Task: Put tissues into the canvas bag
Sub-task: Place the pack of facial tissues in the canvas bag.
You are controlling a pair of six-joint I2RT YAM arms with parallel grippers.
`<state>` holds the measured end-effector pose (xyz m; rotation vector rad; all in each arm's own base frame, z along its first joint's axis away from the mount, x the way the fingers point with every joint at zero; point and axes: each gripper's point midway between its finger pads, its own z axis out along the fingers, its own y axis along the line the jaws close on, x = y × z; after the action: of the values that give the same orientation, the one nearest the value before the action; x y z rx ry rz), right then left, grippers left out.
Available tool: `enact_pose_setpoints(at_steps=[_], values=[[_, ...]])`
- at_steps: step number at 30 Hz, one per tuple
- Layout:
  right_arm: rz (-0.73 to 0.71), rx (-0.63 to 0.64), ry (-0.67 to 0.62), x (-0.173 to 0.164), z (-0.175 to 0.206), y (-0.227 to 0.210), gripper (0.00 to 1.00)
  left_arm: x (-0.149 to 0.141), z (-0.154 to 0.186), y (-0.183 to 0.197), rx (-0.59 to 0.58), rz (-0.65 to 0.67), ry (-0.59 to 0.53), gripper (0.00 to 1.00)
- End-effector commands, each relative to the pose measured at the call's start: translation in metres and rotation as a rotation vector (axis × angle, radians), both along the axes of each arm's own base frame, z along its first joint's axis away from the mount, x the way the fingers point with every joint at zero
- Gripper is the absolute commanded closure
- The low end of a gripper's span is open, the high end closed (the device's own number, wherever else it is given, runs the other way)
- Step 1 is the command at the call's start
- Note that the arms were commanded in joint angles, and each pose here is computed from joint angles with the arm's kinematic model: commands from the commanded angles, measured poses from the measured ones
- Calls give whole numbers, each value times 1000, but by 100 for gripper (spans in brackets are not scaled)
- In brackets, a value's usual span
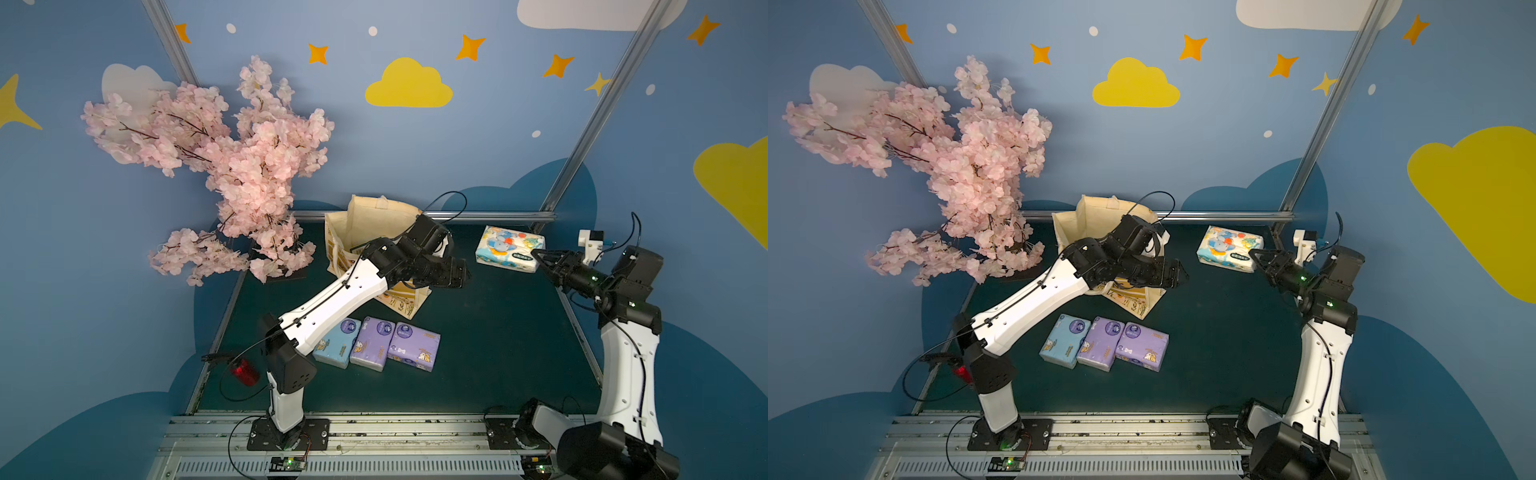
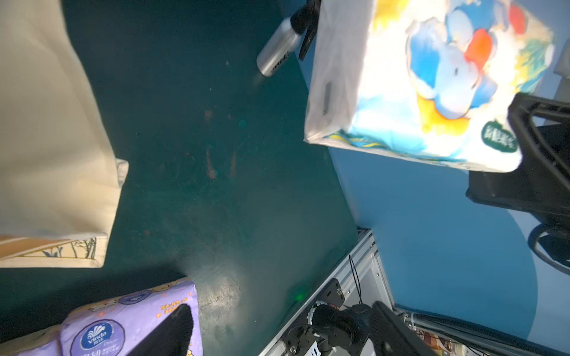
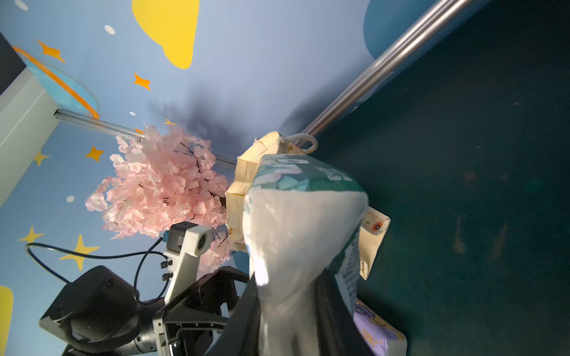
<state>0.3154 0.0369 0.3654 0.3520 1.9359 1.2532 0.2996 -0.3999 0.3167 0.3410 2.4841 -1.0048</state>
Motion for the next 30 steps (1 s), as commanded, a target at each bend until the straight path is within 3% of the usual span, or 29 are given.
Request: enact_pose_setpoints(at_steps=[1, 4, 13, 16, 24, 30], values=[[50, -22, -123, 4, 44, 18, 71, 9, 24, 32, 29, 60, -66, 8], [108, -31, -156, 12, 61, 40, 71, 20, 42, 67, 45, 149, -128, 0], [334, -59, -248, 54, 93, 130, 70, 41, 55, 203, 19, 530, -221, 0], [402, -71, -263, 71, 95, 161, 70, 41, 45, 237, 22, 631, -178, 0], [587, -182, -220, 124, 50, 251, 70, 43, 4, 277, 31, 759, -44, 0], [677, -227, -207, 144, 14, 302, 70, 40, -5, 291, 28, 795, -23, 0]])
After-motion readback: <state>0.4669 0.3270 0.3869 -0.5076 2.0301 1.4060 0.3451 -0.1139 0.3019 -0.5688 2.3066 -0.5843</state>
